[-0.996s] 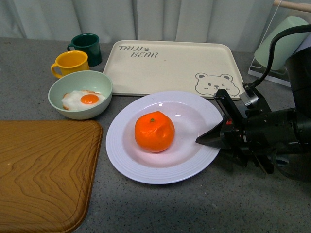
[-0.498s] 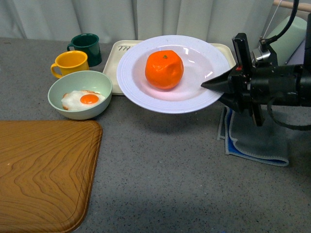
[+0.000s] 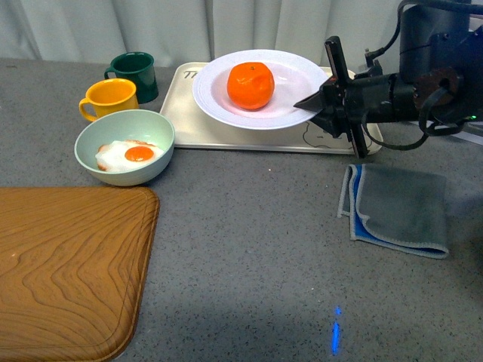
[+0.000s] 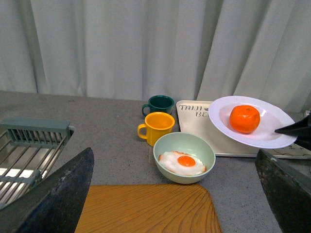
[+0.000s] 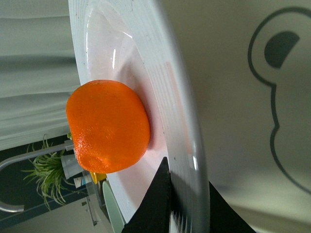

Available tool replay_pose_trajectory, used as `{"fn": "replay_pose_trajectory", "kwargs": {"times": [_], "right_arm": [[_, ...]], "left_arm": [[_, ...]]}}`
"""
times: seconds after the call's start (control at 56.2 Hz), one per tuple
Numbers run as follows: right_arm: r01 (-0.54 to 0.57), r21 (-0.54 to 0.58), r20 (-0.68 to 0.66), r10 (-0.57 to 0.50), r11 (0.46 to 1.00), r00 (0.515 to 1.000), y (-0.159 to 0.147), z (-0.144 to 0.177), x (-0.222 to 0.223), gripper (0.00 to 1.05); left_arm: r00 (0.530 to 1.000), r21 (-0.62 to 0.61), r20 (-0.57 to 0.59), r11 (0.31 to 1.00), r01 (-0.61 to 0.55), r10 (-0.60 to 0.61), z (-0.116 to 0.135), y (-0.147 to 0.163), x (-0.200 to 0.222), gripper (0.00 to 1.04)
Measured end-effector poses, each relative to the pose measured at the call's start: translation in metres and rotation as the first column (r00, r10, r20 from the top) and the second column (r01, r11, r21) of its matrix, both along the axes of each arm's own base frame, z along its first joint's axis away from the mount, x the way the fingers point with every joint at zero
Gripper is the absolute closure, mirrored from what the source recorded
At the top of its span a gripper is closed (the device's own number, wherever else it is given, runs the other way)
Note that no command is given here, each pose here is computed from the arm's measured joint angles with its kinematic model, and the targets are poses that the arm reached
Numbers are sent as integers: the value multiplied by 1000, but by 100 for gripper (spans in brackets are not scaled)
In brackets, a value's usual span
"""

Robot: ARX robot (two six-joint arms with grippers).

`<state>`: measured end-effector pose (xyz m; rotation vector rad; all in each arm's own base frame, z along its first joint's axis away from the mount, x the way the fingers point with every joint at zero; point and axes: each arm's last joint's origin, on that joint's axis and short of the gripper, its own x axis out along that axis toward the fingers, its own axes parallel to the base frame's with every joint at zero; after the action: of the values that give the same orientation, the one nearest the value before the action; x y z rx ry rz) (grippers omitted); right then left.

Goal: Place orange and plate with both arms

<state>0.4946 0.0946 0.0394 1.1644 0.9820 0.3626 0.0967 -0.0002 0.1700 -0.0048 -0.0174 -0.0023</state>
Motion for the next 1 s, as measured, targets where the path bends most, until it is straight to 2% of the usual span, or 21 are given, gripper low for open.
{"fn": "replay_pose_trajectory", "kwargs": {"times": [0.409,0.73,0.907,0.943,0.996], "right_arm": [[-18,-86,-22,16,996,1000,11,-6,20,100],[-18,-141,-3,18,990,1000,7,-6,14,51],[-26,-290,36,38,957,999,-1,8,-6,12],[-34,-307,47,51,951,998,-2,12,-10,8],[-42,-354,63,69,934,996,-4,21,-17,10]], "left_arm": [[1000,0,0,1000,0,0,0,0,0,7],[1000,0,0,1000,0,0,0,0,0,7],[1000,0,0,1000,0,0,0,0,0,7],[1000,0,0,1000,0,0,0,0,0,7],[1000,0,0,1000,0,0,0,0,0,7]]}}
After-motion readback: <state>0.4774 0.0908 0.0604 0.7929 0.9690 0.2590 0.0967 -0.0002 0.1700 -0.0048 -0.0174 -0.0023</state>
